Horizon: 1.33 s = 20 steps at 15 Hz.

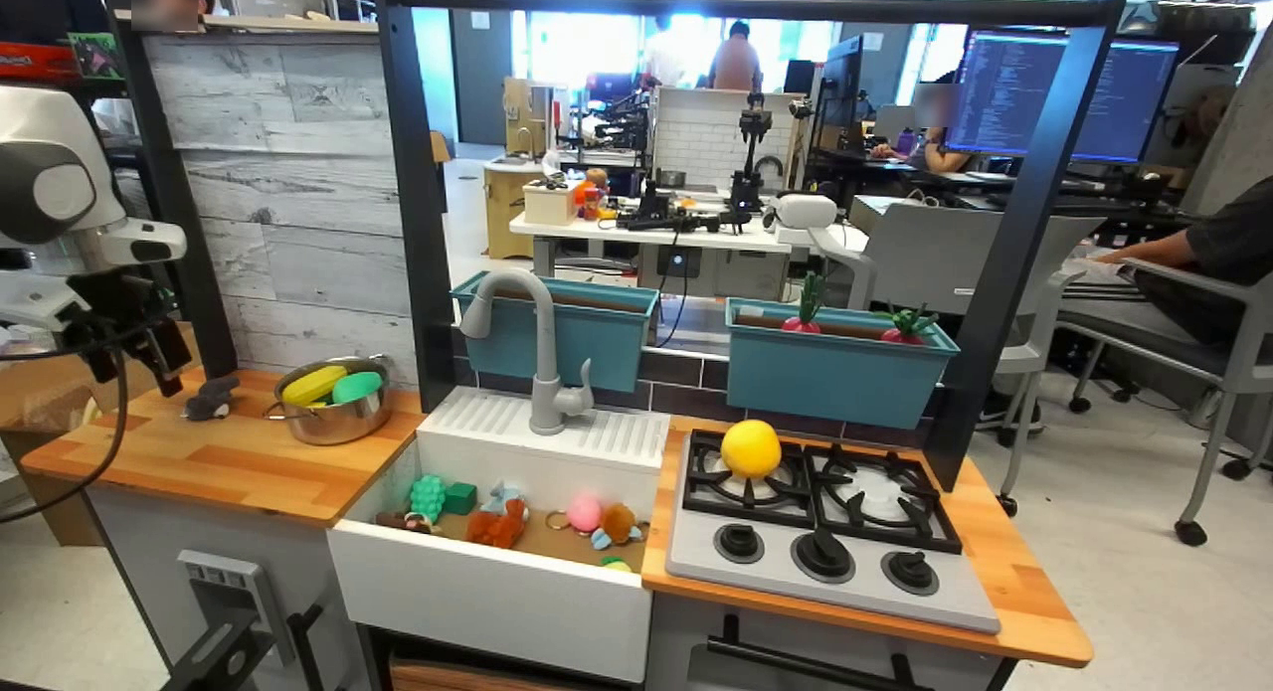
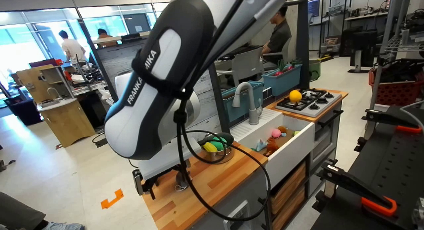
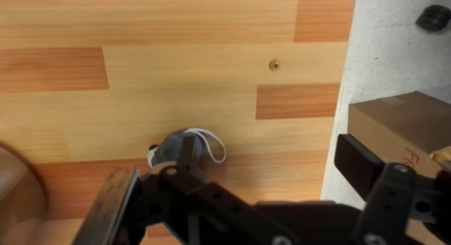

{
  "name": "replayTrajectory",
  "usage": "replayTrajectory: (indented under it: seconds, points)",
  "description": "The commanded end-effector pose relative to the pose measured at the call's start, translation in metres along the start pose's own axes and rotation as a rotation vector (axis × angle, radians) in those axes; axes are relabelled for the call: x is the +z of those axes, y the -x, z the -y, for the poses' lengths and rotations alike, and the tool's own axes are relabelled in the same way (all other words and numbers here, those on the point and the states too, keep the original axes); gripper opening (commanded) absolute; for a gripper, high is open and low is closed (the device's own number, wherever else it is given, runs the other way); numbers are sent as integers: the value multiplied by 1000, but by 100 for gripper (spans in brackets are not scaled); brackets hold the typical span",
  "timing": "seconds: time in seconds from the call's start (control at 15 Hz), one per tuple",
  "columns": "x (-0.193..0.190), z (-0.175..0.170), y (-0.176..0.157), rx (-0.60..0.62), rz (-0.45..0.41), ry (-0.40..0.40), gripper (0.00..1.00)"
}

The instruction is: Put the gray doll in the sink

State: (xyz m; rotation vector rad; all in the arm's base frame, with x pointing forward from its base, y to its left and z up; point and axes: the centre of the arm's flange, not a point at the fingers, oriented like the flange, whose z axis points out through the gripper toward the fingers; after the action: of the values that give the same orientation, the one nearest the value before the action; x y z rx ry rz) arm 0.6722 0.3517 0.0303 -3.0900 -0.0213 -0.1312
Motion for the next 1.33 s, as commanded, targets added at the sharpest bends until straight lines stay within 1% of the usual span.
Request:
replayTrajectory:
  seconds: [0.0,0.2,0.4,0.6,0.73,0.8,0.87,0.93,1.0,1.07,1.13,1.27]
  points:
    - [34,30,-66,38,-85,101,100]
    - [36,26,-73,68,-123,218,100]
    - [38,15,-77,98,-109,328,100]
    - [42,7,-78,120,-89,387,100]
    - [53,2,-76,135,-41,405,100]
    - [59,0,-74,139,-14,410,96]
    - [63,-3,-70,140,17,407,72]
    - [67,-5,-67,149,44,403,71]
    - [71,-7,-64,155,69,395,65]
    - [74,-9,-61,163,93,390,57]
    - [77,-11,-59,168,111,386,48]
    - [80,-13,-57,177,130,377,33]
